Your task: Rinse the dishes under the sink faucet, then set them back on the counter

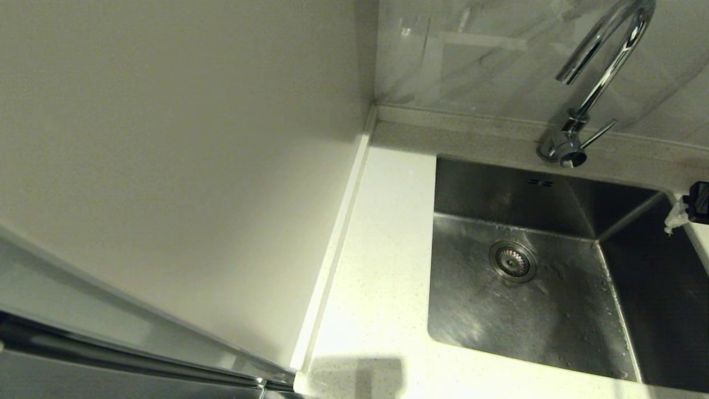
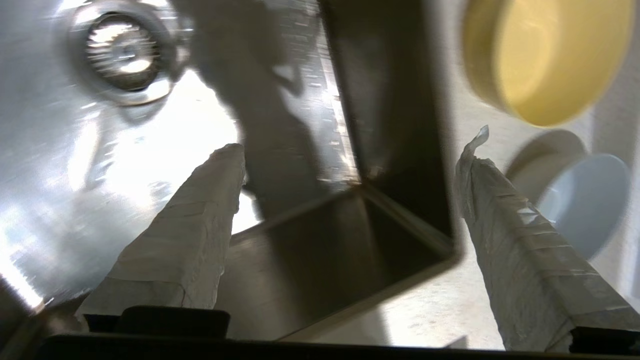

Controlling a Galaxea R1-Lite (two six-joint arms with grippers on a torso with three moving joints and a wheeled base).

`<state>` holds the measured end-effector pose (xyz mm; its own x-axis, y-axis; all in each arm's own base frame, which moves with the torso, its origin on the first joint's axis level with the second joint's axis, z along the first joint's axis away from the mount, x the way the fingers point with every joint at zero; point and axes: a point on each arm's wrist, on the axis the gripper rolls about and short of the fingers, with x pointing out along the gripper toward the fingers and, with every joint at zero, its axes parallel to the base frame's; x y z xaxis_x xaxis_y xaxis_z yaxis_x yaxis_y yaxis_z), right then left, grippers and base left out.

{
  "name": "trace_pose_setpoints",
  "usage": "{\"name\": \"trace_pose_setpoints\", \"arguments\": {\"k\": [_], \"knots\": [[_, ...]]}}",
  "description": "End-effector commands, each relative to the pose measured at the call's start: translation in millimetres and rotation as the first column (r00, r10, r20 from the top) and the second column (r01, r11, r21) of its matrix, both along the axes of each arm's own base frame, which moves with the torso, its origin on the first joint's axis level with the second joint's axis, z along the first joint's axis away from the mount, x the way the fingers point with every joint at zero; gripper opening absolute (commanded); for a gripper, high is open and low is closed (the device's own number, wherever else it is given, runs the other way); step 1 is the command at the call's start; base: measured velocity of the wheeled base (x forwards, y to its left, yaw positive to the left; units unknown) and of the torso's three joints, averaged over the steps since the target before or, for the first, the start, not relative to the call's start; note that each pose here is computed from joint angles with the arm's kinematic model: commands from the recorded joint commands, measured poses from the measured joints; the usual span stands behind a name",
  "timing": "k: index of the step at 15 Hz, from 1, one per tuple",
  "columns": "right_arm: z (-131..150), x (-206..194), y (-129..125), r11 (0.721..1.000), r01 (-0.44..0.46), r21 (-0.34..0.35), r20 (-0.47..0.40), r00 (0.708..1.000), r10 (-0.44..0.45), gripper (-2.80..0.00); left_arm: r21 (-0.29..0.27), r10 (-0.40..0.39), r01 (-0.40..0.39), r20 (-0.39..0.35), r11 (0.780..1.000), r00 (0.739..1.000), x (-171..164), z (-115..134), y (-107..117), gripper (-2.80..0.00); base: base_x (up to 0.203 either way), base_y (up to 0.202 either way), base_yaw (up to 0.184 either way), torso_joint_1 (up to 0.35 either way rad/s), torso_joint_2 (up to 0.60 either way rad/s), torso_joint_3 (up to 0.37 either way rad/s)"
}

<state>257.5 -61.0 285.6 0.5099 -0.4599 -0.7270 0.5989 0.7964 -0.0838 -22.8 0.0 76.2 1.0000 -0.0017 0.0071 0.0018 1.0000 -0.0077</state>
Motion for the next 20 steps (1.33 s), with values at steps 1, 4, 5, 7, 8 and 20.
{"name": "trace_pose_setpoints", "arguments": {"k": [1, 4, 5, 7, 8, 20], "knots": [[8.2, -11.7, 17.9, 0.999, -0.045, -0.017, 0.026, 0.999, 0.045, 0.0, 0.0, 0.0, 0.0, -0.003, 1.0, 1.0, 0.2, -0.8, 0.0, -2.8, 0.0, 0.0, 0.0, 0.0, 0.0, 0.0], [7.2, -16.1, 20.5, 0.999, -0.041, -0.032, 0.017, 0.999, 0.042, -2.8, 0.0, 0.0, 0.0, -0.003, 1.0, 1.0, 0.2, -0.8, 0.0, -2.8, 0.0, 0.0, 0.0, 0.0, 0.0, 0.0], [6.7, -17.7, 20.7, 0.999, -0.041, -0.033, 0.016, 0.999, 0.042, -2.8, 0.0, 0.0, 0.0, -0.003, 1.0, 1.0, 0.2, -0.8, 0.0, -2.8, 0.0, 0.0, 0.0, 0.0, 0.0, 0.0], [7.0, -22.4, 21.3, 0.999, -0.041, -0.033, 0.017, 0.999, 0.042, -2.8, 0.0, 0.0, 0.0, -0.003, 1.0, 1.0, 0.2, -0.8, 0.0, -2.8, 0.0, 0.0, 0.0, 0.0, 0.0, 0.0], [6.9, -24.1, 21.6, 0.999, -0.041, -0.033, 0.017, 0.999, 0.042, -2.8, 0.0, 0.0, 0.0, -0.003, 1.0, 1.0, 0.2, -0.8, 0.0, -2.8, 0.0, 0.0, 0.0, 0.0, 0.0, 0.0], [48.1, -104.0, 36.3, 0.985, -0.097, -0.142, 0.293, 0.946, 0.135, -2.8, 0.0, 0.002, -0.002, -0.003, 1.0, 1.0, 0.2, -0.8, 0.0, -2.8, 0.0, 0.0, 0.0, 0.0, 0.0, 0.0]]}}
